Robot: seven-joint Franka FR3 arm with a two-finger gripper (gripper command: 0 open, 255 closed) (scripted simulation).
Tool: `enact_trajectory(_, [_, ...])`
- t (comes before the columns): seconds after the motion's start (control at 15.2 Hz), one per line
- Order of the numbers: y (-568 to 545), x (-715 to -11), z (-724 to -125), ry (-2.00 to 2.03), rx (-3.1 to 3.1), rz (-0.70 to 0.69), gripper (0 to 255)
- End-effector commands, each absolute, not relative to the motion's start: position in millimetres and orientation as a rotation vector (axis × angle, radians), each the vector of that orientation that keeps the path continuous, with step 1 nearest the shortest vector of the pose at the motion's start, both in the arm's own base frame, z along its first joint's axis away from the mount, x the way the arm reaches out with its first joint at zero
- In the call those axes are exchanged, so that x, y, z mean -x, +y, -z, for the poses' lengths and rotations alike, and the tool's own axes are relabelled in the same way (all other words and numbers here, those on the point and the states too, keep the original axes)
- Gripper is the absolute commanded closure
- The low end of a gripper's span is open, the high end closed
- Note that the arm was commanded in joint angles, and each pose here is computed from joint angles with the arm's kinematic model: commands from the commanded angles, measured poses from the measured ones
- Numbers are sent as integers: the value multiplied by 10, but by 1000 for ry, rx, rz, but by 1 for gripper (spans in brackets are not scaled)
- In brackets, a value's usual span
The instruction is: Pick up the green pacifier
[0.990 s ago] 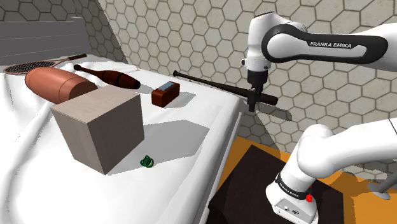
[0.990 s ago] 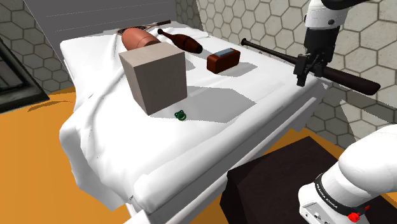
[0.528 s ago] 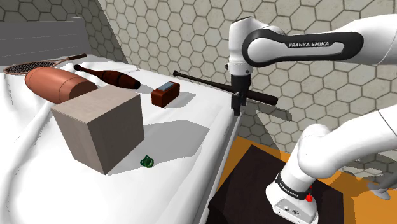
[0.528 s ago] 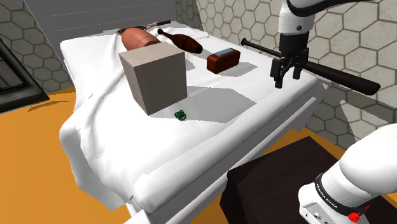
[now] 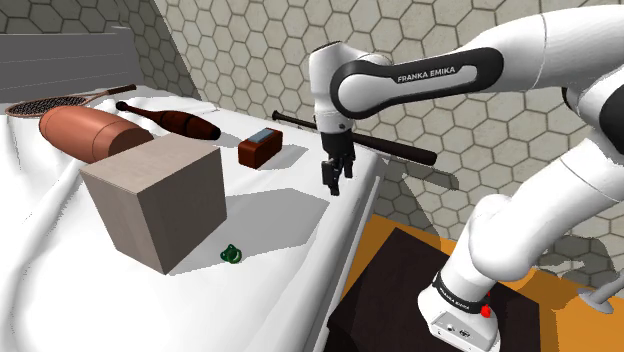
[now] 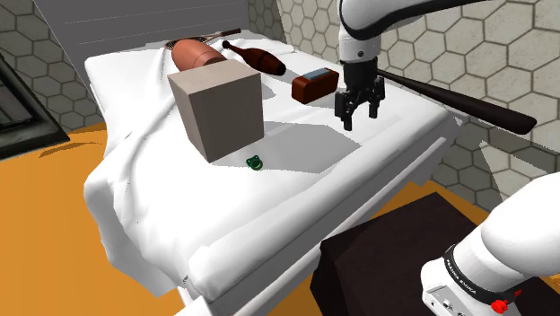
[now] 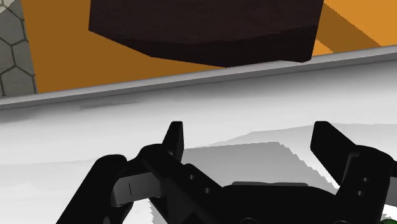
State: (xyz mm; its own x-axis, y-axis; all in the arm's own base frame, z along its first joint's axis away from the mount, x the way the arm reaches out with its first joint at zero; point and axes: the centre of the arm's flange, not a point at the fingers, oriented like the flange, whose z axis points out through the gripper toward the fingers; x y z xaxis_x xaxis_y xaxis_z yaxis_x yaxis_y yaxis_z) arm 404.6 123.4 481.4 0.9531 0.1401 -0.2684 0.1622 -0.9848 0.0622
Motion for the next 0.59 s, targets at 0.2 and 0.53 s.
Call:
enact_trajectory(0.2, [1772,-4422,-4540,252,-3013,449,0])
enact_trajectory(0.53, [2286,-4804,-4275,271,-3002,491,0])
